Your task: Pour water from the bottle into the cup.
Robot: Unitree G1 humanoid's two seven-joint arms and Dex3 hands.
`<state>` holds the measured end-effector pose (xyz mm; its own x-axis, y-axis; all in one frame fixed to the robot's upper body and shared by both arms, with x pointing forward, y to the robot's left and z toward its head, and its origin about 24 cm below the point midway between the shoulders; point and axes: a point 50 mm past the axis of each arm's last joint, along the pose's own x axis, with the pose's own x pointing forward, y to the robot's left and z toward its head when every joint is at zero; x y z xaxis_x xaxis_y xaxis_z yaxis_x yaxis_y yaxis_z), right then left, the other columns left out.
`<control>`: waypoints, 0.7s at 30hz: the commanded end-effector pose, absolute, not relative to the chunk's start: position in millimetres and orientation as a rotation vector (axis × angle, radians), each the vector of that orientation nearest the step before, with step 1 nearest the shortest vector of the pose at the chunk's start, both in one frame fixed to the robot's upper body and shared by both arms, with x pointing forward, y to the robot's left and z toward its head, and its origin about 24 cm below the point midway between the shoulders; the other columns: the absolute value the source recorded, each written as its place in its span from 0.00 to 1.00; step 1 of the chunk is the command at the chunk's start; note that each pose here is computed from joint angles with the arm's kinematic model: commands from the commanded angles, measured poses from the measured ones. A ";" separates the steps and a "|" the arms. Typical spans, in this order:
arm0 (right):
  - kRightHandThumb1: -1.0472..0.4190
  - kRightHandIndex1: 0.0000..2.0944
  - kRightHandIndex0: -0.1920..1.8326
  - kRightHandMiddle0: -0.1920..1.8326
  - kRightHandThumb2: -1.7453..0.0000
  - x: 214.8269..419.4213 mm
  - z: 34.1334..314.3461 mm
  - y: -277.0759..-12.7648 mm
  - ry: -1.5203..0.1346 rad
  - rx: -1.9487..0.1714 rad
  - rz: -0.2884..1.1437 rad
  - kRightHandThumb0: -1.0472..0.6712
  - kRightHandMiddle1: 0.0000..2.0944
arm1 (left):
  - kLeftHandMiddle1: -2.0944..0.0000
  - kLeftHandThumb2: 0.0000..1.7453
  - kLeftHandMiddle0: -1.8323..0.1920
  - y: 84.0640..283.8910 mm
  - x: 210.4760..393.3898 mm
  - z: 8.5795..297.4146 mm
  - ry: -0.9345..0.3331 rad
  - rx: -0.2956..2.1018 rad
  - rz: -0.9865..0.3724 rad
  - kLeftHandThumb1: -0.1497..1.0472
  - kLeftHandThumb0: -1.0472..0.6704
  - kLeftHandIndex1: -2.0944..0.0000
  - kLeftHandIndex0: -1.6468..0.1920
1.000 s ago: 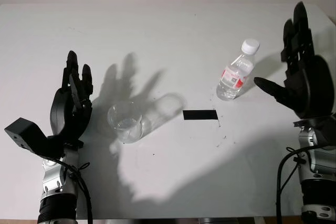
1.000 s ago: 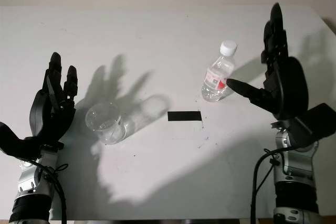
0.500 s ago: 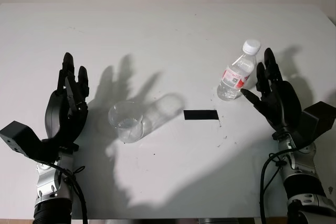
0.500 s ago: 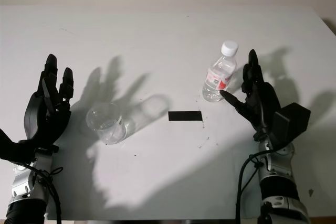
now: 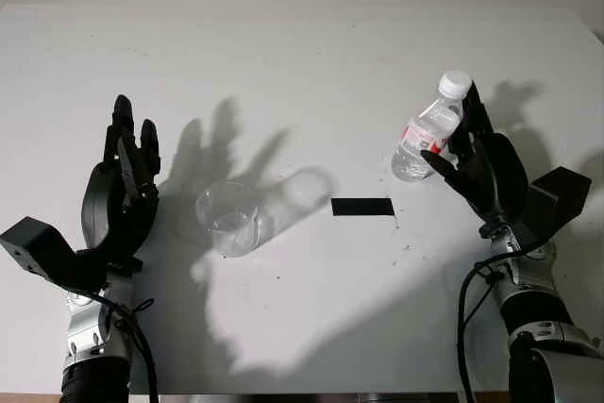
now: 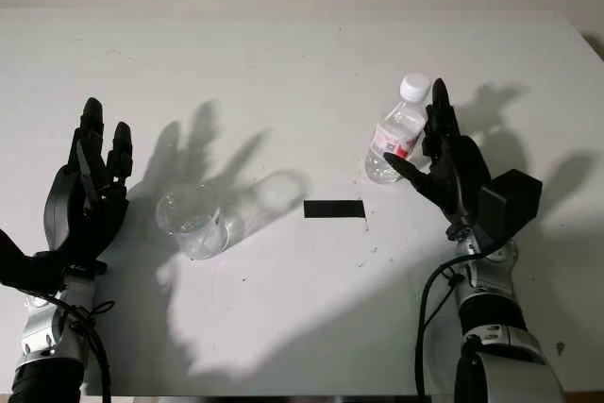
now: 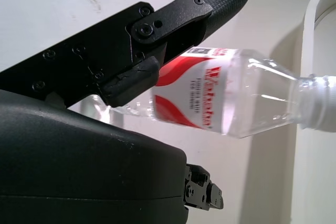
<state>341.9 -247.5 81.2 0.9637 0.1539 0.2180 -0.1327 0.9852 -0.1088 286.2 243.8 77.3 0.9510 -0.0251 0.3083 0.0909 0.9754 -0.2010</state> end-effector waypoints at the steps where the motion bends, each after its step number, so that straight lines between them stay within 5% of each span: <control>1: 0.11 0.00 0.00 0.00 0.97 350.1 94.0 -240.0 -0.262 -0.117 0.166 0.03 0.00 | 1.00 0.42 1.00 241.9 283.1 69.7 -0.288 -0.229 -0.054 1.00 0.17 1.00 1.00; 13: 0.10 0.00 0.00 0.00 0.97 366.6 110.3 -210.1 -0.273 -0.101 0.268 0.07 0.00 | 1.00 0.42 1.00 239.7 281.2 70.0 -0.294 -0.227 -0.049 1.00 0.17 1.00 1.00; 21: 0.11 0.03 0.05 0.06 0.97 373.5 118.6 -199.5 -0.248 -0.104 0.303 0.19 0.03 | 1.00 0.41 1.00 237.8 281.5 70.8 -0.300 -0.236 -0.045 1.00 0.16 1.00 1.00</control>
